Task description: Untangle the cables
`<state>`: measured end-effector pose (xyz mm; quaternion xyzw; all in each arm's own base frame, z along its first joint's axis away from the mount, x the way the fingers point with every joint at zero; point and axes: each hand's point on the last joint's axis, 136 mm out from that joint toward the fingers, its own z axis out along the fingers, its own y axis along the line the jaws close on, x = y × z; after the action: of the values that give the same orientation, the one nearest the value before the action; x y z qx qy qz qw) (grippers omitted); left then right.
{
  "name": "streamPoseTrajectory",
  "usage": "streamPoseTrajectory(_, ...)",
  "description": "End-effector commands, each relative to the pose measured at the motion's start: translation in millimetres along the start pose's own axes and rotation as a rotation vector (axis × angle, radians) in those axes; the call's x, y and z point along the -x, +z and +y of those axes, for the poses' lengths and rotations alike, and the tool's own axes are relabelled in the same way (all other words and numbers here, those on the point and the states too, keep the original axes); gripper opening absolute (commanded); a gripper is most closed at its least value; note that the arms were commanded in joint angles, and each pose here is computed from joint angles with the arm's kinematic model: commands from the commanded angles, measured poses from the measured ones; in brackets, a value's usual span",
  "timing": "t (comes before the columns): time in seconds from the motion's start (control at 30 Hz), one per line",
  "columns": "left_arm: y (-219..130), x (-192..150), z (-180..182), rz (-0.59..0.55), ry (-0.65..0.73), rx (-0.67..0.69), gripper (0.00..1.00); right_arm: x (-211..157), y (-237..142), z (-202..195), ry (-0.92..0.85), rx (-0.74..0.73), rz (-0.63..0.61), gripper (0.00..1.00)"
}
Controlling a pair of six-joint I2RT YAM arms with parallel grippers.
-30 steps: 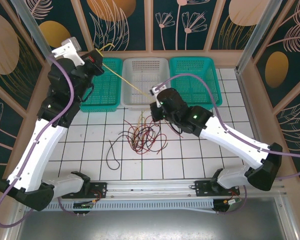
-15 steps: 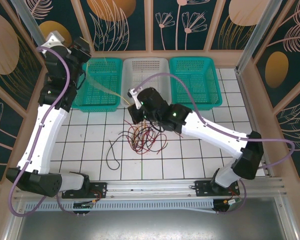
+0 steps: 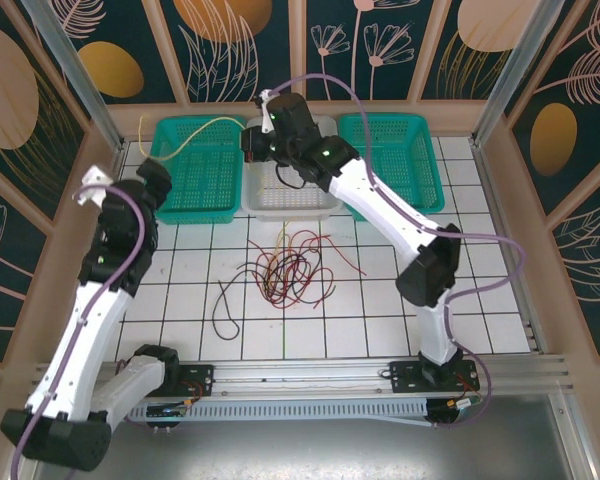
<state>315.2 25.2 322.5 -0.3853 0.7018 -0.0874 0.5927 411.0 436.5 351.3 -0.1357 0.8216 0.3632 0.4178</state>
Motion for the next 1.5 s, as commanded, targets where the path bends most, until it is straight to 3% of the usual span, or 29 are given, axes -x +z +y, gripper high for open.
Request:
streamPoseTrajectory(0.0,-7,-24,28,0.049,-0.01,0.029,0.99,10,21,12,0.126,0.11,0.005,0.0)
streamPoseTrajectory(0.2,-10,-75,64,0.182,-0.005,0.059,0.99,14,55,-2,0.258,0.188,0.0,0.0)
streamPoseTrajectory(0.4,-4,-107,63,0.285,0.004,0.016,0.96,0,80,-9,0.31,0.238,0.027,0.0)
streamPoseTrajectory(0.67,2,-144,54,0.397,-0.05,-0.087,0.92,6,105,-17,0.397,0.314,-0.035,0.0)
streamPoseTrajectory(0.73,3,-147,53,0.408,-0.051,-0.095,0.92,4,114,-24,0.413,0.313,-0.032,0.1)
streamPoseTrajectory(0.8,5,-147,52,0.408,-0.042,-0.093,0.94,-6,124,-30,0.424,0.313,-0.003,0.3)
streamPoseTrajectory(0.87,6,-145,50,0.4,-0.029,-0.095,0.95,-14,127,-36,0.411,0.304,0.02,0.43)
streamPoseTrajectory(0.93,7,-142,49,0.394,-0.02,-0.094,0.96,-16,124,-37,0.386,0.296,0.023,0.64)
streamPoseTrajectory(1.27,13,-132,37,0.383,0.041,-0.088,0.97,-2,94,-35,0.306,0.257,0.011,0.67)
streamPoseTrajectory(1.47,34,-109,13,0.355,0.141,-0.038,0.99,2,50,-32,0.251,0.215,-0.032,0.62)
